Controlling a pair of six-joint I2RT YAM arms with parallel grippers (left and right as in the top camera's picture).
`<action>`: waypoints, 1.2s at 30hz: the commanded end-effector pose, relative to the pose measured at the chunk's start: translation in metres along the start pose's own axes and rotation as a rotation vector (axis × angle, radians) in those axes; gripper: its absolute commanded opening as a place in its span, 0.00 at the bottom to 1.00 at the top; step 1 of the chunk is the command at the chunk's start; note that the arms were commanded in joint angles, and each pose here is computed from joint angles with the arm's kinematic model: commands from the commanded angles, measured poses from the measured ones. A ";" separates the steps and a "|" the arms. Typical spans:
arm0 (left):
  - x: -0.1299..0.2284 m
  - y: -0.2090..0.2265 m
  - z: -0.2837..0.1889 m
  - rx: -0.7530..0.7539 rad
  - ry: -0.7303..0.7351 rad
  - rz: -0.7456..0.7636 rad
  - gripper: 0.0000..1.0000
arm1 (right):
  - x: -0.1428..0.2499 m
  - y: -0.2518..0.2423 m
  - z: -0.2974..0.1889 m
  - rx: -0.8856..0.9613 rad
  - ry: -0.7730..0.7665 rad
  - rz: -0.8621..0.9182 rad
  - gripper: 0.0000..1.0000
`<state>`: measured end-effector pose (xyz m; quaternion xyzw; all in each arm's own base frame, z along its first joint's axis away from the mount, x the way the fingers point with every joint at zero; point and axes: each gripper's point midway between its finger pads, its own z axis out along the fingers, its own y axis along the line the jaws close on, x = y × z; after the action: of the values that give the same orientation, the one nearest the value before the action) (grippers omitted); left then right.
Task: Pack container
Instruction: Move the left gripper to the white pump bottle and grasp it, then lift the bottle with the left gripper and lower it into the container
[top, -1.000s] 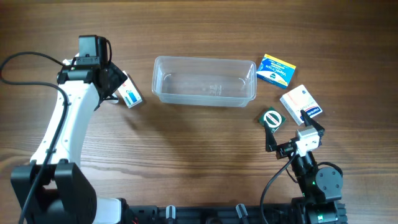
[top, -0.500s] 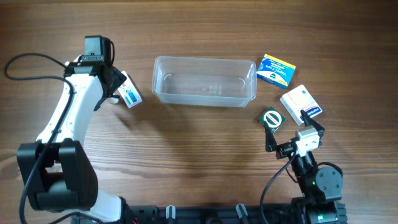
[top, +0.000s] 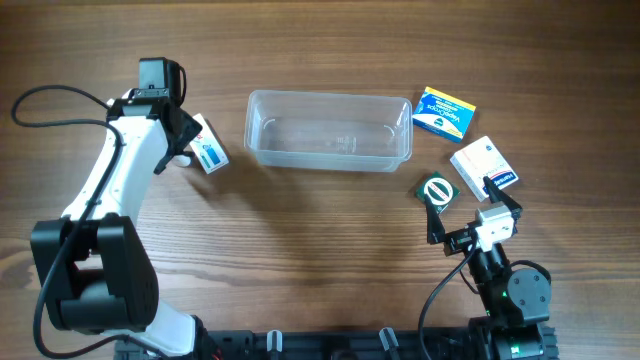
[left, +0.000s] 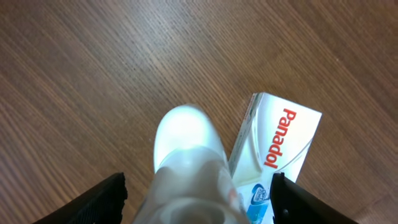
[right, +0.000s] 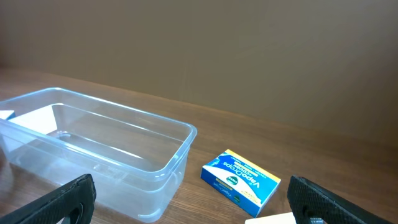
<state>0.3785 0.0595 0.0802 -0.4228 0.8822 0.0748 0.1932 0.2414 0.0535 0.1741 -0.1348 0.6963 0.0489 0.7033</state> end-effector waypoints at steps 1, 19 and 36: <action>0.003 0.008 0.008 -0.037 -0.001 -0.009 0.69 | -0.002 0.004 0.000 -0.020 -0.013 -0.010 1.00; 0.002 0.019 0.012 -0.080 -0.006 0.131 0.29 | -0.002 0.004 0.000 -0.020 -0.012 -0.010 1.00; -0.053 -0.008 -0.103 0.207 -0.264 0.220 0.32 | -0.002 0.004 0.000 -0.020 -0.012 -0.010 1.00</action>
<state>0.3783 0.0666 0.1365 -0.3339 0.9008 0.0845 0.2644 0.2414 0.0535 0.1741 -0.1348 0.6963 0.0489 0.7033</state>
